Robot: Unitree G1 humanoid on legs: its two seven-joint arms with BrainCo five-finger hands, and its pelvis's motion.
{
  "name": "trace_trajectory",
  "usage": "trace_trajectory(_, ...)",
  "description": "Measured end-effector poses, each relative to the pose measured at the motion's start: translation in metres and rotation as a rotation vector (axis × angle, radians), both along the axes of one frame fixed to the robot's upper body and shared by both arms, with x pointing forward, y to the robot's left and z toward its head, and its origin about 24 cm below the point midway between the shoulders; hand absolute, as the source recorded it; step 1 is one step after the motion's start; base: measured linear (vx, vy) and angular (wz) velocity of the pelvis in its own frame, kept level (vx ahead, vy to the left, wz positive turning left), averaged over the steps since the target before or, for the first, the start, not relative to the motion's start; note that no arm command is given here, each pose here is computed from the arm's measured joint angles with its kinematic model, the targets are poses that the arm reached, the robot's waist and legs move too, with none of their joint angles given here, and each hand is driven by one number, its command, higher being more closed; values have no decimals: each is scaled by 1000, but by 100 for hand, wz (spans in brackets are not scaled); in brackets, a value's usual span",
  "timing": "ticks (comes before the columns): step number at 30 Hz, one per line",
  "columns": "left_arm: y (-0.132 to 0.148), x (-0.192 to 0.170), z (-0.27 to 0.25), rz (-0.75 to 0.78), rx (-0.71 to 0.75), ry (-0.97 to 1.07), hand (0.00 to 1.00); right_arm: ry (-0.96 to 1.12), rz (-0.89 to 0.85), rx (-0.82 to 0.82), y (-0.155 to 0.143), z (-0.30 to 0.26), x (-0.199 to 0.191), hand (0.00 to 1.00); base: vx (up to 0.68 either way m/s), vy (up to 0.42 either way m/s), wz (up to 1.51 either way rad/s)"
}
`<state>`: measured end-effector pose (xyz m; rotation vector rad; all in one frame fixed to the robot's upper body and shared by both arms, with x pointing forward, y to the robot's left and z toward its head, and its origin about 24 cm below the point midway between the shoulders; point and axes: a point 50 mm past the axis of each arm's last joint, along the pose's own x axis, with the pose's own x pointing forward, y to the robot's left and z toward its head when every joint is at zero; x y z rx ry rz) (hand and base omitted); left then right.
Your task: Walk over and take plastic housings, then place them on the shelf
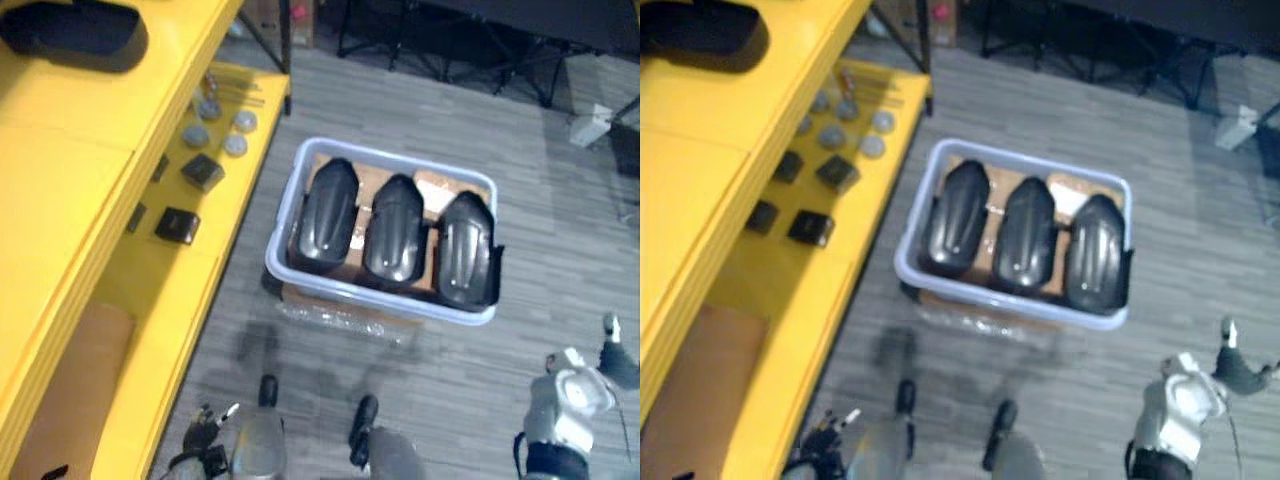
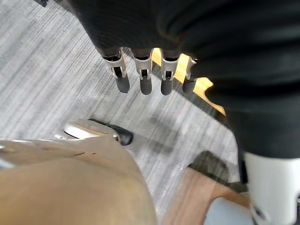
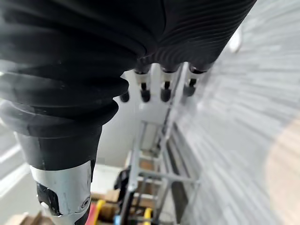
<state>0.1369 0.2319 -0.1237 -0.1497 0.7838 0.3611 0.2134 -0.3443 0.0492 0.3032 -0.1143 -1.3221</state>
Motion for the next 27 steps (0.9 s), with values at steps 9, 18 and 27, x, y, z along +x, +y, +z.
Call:
trace_trajectory(9, -7, 5, 1, -38, 2, -32, 0, -161, 54, -67, -6, 50, 37, 0, 37, 23, 4)
trace_trajectory(18, -6, 5, 1, -16, 17, -26, 0, -121, 229, -106, 7, 41, 50, 0, 1, 6, 8)
trace_trajectory(27, -11, 6, -6, 20, -18, 20, 0, 16, 217, -81, -40, 58, 74, 0, -55, 25, -10)
